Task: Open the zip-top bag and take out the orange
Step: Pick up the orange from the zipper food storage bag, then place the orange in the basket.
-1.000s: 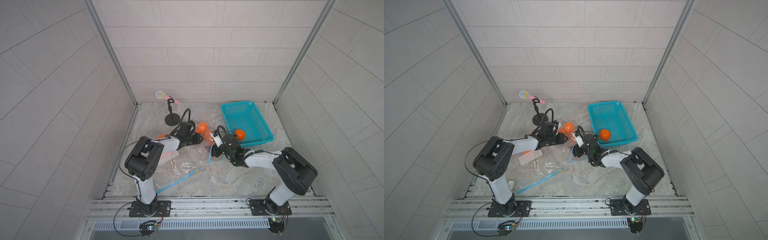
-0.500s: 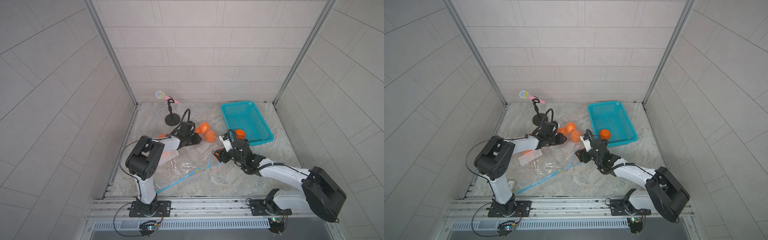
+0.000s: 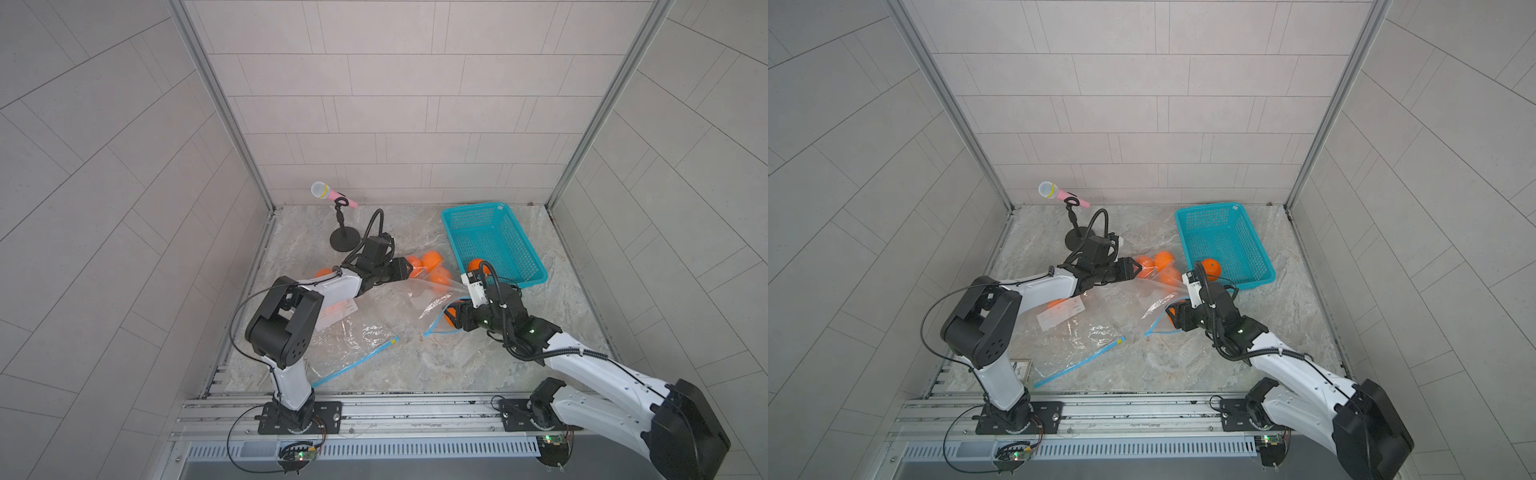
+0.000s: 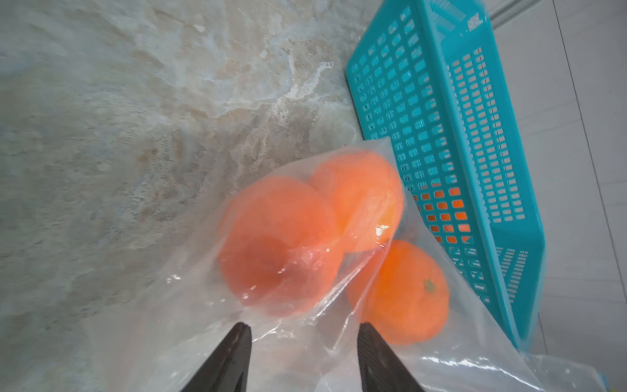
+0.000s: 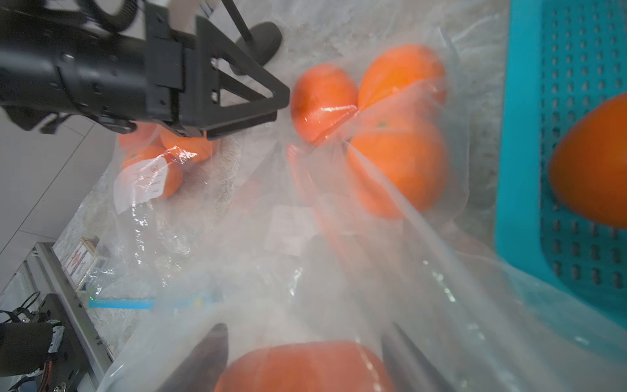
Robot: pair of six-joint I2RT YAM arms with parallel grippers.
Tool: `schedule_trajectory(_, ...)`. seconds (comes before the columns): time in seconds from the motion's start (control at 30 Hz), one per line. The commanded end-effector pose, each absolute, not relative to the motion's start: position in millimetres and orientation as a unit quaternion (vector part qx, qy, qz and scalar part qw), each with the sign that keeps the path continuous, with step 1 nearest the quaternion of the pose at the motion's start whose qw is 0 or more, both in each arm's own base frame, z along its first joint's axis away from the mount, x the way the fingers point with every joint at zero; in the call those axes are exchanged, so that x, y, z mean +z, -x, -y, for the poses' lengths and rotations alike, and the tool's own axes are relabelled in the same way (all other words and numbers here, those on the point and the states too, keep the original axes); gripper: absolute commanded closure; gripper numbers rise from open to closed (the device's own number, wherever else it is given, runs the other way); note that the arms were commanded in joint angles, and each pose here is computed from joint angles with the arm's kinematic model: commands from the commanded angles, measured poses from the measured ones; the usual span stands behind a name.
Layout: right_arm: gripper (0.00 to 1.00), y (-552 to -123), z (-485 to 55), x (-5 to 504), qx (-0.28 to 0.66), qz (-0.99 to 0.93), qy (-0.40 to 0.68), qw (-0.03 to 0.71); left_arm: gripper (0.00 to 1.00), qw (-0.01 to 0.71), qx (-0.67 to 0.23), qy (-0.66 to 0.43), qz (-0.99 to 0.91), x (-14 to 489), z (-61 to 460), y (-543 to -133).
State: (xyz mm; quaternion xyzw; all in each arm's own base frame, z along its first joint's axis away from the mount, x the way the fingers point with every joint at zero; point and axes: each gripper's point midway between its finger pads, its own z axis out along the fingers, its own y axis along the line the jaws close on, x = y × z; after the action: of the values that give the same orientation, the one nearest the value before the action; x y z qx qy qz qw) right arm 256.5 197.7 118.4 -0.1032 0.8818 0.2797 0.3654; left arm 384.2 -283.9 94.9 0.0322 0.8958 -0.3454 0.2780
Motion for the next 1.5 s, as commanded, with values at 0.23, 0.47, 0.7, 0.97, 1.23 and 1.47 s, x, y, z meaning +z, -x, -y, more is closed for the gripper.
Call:
schedule_trajectory(0.23, 0.50, -242, -234, 115, 0.402, -0.851, 0.094, 0.323, 0.37, 0.232, -0.454, -0.075, -0.857, 75, 353, -357)
schedule_trajectory(0.47, 0.51, -219, -220, 90, 0.380, -0.883, 0.076, 0.267, 0.36, 0.255, -0.329, -0.059, -0.907, 43, 319, -366)
schedule_trajectory(0.7, 0.50, -206, -222, 112, 0.420, -0.863, 0.078, 0.272, 0.33, 0.262, -0.254, -0.028, -0.931, 23, 298, -388)
schedule_trajectory(0.97, 0.50, -219, -195, 139, 0.357, -0.872, 0.069, 0.328, 0.31, 0.328, -0.212, 0.012, -0.921, 66, 251, -402)
schedule_trajectory(1.23, 0.50, -265, -142, 154, 0.237, -0.898, 0.023, 0.371, 0.31, 0.346, -0.267, 0.021, -0.899, 120, 235, -408)
schedule_trajectory(1.47, 0.51, -313, -109, 200, 0.222, -0.890, -0.024, 0.399, 0.29, 0.385, -0.297, -0.048, -0.873, 181, 285, -383)
